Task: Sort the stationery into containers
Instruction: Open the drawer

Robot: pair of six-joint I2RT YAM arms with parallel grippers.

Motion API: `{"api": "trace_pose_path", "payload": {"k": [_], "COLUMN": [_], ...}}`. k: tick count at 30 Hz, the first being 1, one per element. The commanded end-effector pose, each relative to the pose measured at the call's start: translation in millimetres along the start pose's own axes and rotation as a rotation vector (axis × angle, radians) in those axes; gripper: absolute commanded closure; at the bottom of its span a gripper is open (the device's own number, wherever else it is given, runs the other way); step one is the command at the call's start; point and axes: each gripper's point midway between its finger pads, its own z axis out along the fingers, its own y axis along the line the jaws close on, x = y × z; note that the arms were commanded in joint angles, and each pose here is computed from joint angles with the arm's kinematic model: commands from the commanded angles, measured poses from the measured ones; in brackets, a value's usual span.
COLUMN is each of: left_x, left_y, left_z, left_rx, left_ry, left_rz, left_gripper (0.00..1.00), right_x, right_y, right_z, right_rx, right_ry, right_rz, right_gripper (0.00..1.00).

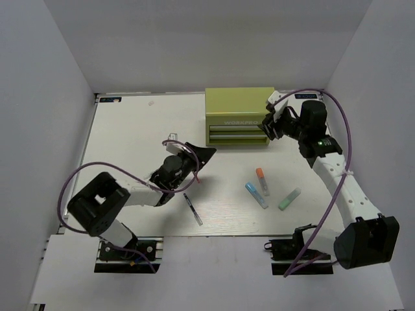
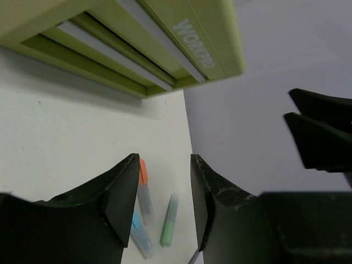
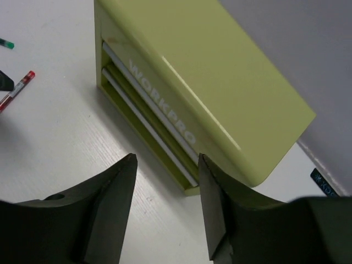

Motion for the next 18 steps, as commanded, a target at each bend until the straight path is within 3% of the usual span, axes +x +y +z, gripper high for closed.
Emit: {"api": "trace_pose_path", "payload": {"k": [1, 5, 10, 15, 18], "left_x": [-32, -33, -38, -37, -41], "left_y": [-48, -43, -32, 4, 16], "left_z": [19, 39, 56, 81, 91], "left_rx": [0.164, 0.196, 0.249, 0.293, 0.332], "left_ry": [-0.139, -0.163, -0.205, -0.25, -0.269], "left_rz": [-0.087, -0.093, -0.127, -0.174, -0.195], "left_gripper": [0.48, 0.48, 0.47, 0.56, 0.56], "right_x": [-59, -54, -54, -39, -43], "right_y": [-26, -38, -39, -45, -52], "right_z": [6, 30, 44, 66, 72], "right_rx": [0.019, -0.002, -0.031, -0.027, -0.017], "right_ry": [-0.135, -0.087, -0.064, -0.019, -0.02], "right_rz": [-0.085, -0.021, -0.072, -0.067, -0.089], "right_gripper": [0.47, 0.51, 0.51, 0.51, 0.51]}}
